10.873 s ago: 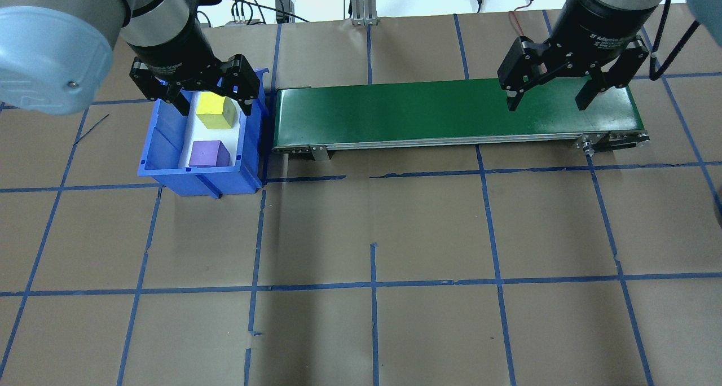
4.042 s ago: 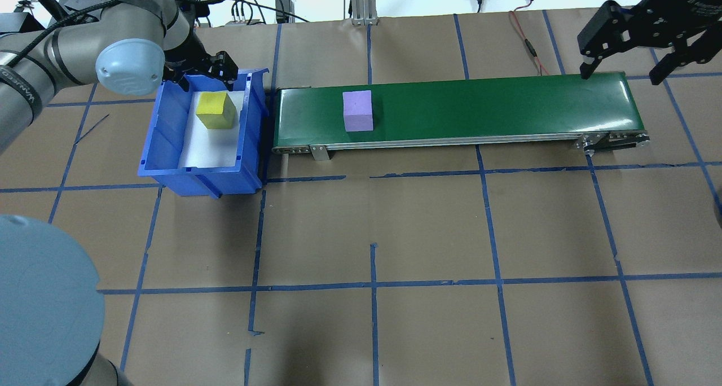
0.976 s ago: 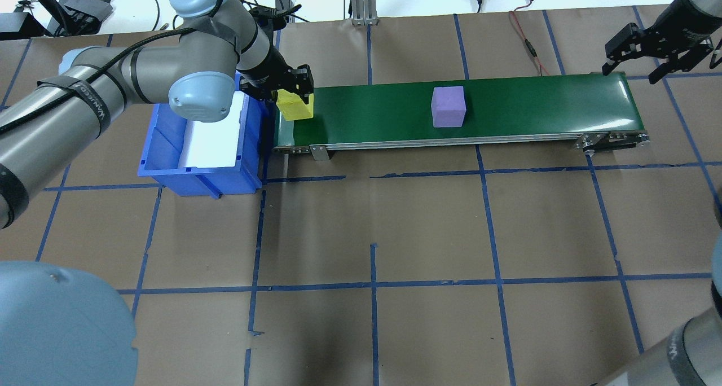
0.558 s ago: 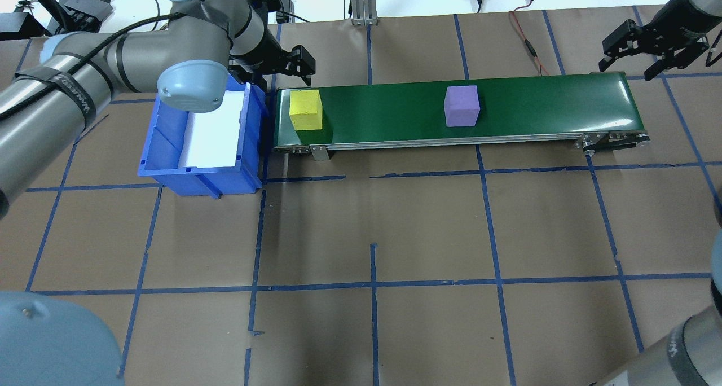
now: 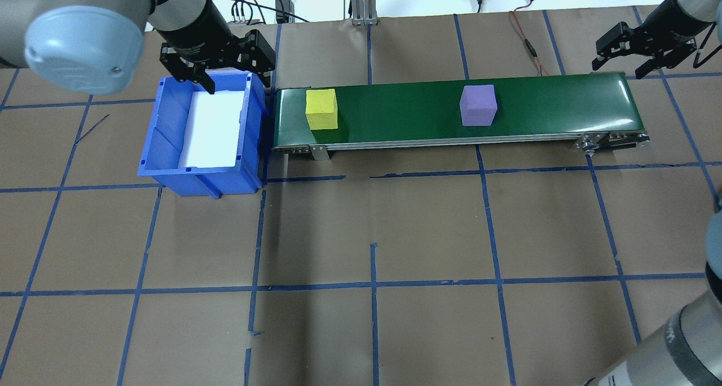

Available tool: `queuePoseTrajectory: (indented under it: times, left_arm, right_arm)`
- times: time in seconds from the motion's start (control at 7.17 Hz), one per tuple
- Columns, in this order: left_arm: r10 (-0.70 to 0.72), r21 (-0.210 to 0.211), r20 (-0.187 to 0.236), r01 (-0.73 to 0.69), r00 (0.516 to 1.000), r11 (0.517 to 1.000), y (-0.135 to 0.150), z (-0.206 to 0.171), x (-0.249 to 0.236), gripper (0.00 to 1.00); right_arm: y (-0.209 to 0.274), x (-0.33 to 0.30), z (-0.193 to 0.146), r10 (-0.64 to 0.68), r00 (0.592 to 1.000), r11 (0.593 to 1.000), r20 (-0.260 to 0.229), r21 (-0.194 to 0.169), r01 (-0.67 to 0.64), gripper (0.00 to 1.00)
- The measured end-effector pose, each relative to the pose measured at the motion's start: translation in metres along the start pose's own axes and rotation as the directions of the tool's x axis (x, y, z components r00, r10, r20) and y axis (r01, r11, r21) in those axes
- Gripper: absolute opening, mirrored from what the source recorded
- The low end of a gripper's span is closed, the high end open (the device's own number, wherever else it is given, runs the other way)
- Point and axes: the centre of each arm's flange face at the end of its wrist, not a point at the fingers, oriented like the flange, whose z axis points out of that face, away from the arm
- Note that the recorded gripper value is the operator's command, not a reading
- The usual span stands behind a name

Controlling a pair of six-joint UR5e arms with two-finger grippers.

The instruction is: Move block left to right into plate

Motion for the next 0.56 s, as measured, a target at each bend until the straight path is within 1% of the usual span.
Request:
queuePoseTrajectory:
  times: [0.14,0.28,0.56]
  left_arm:
    - [-0.008,-0.043,0.013,0.008,1.000,0.999,0.014,-0.008,-0.003,1.00]
    - [-0.013,-0.072,0.028,0.015,1.000,0.997,0.022,-0.010,-0.005,1.00]
    - [-0.034,-0.105,0.044,0.038,0.998,0.994,0.029,-0.014,-0.015,1.00]
  right_arm:
    - [-0.001,0.000,0.004,-0.006,1.000,1.000,0.007,0.002,0.006,1.00]
    - [-0.001,0.000,0.006,-0.010,1.000,1.000,0.019,0.004,0.010,1.00]
    - [0.002,-0.001,0.016,-0.013,0.999,1.000,0.043,-0.005,0.013,1.00]
